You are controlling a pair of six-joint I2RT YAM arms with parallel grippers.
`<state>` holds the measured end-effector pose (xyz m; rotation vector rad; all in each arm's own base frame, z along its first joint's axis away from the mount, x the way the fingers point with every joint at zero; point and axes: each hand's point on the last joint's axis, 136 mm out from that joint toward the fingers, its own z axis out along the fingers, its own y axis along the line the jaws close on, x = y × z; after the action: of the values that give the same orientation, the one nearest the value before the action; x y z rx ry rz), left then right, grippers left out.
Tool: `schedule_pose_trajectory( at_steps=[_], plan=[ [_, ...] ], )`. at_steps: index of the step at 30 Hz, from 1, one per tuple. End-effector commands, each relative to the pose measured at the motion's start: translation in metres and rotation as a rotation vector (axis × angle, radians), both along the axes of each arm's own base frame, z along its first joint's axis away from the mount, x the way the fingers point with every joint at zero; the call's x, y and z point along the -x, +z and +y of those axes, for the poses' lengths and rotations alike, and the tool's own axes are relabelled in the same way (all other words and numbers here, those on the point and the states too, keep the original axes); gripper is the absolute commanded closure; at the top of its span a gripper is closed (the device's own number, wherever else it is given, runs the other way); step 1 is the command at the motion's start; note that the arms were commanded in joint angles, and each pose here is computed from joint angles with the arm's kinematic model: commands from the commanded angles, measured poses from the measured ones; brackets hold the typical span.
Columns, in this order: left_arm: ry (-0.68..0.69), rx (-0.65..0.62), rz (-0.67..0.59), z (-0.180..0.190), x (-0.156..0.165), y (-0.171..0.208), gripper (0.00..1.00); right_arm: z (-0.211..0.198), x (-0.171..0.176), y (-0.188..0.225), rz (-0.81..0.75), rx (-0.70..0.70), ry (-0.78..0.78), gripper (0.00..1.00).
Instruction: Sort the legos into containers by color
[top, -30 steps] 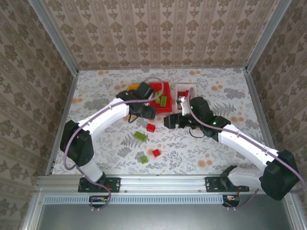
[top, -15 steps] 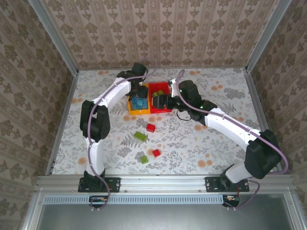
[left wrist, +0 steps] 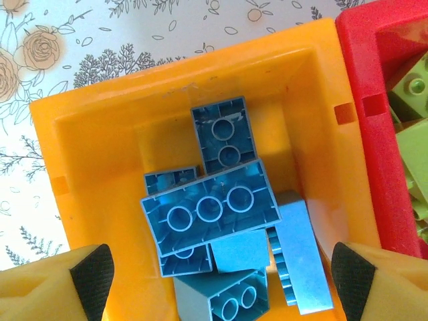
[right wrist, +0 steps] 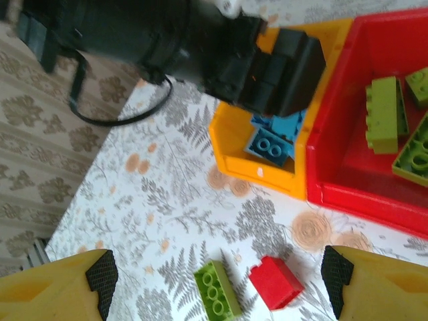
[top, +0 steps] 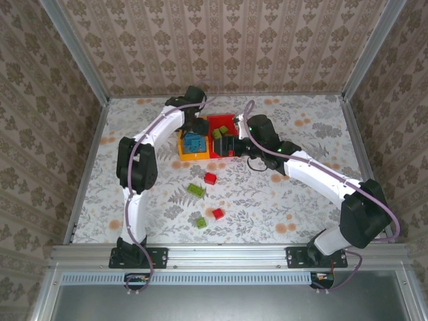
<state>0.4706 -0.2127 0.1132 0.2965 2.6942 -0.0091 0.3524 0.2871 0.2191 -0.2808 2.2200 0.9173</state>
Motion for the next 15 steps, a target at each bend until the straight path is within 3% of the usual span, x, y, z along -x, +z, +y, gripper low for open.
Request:
schedule_pose_trajectory(
  at_steps=[1,4,8,12,15],
  plan=[
    [0.023,0.060,-0.081,0.002,0.010,0.056,0.13,-0.007,0.017,-0.030,0.019,0.127,0.044,0.18],
    [0.042,0.106,-0.122,0.004,0.025,0.080,0.13,-0.008,0.034,-0.060,0.059,0.253,0.092,0.19],
    [0.047,0.178,-0.159,0.008,0.062,0.098,0.13,0.011,0.053,-0.088,0.114,0.312,0.147,0.20],
    [0.018,0.346,-0.188,0.011,0.119,0.108,0.13,0.041,0.068,-0.111,0.074,0.386,0.242,0.19],
    [0.014,0.410,-0.163,0.018,0.164,0.098,0.13,0.040,0.063,-0.130,0.047,0.473,0.255,0.19]
  ],
)
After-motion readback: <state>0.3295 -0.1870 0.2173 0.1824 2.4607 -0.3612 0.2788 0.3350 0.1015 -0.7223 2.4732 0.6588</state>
